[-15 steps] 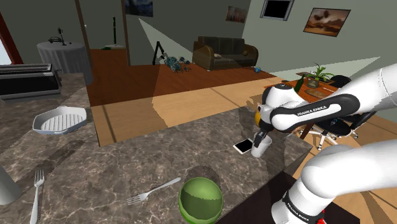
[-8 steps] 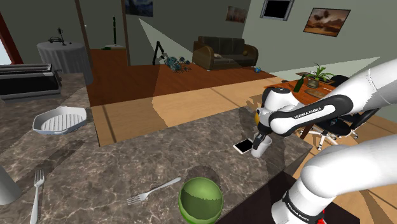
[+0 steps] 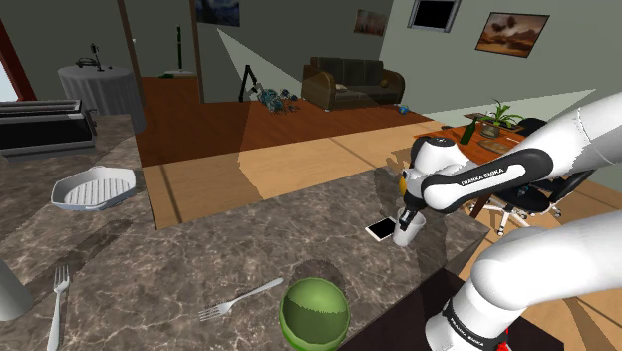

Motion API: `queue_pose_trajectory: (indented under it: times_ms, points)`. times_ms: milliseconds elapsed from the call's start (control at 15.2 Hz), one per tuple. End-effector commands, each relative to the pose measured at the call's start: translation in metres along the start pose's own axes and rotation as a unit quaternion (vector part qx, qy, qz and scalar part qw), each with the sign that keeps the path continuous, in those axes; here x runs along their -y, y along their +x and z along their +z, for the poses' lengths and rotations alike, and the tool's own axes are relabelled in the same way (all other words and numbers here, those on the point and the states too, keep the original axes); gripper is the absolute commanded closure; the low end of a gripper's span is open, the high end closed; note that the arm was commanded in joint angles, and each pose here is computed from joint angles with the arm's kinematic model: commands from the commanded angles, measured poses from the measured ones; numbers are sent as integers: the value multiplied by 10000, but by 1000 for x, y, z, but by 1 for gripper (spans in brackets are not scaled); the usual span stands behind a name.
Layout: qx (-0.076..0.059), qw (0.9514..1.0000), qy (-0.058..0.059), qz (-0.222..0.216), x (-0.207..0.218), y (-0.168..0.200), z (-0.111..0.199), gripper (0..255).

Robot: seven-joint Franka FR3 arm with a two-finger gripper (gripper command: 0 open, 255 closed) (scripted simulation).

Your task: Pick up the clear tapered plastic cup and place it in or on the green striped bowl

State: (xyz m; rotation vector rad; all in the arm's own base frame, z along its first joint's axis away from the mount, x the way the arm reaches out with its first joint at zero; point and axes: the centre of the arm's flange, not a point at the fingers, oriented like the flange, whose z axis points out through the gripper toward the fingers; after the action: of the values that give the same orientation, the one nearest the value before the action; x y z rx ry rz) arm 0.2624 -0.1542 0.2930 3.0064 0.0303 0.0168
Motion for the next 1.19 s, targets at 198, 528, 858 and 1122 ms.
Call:
queue_pose_trajectory:
  times_ms: [198, 528, 858, 1122]
  points:
    - [11, 10000, 4, 3, 0, 0, 1, 255]
    - [11, 10000, 4, 3, -3, 0, -20, 255]
    - [11, 10000, 4, 3, -6, 0, -46, 255]
    - [11, 10000, 4, 3, -9, 0, -67, 255]
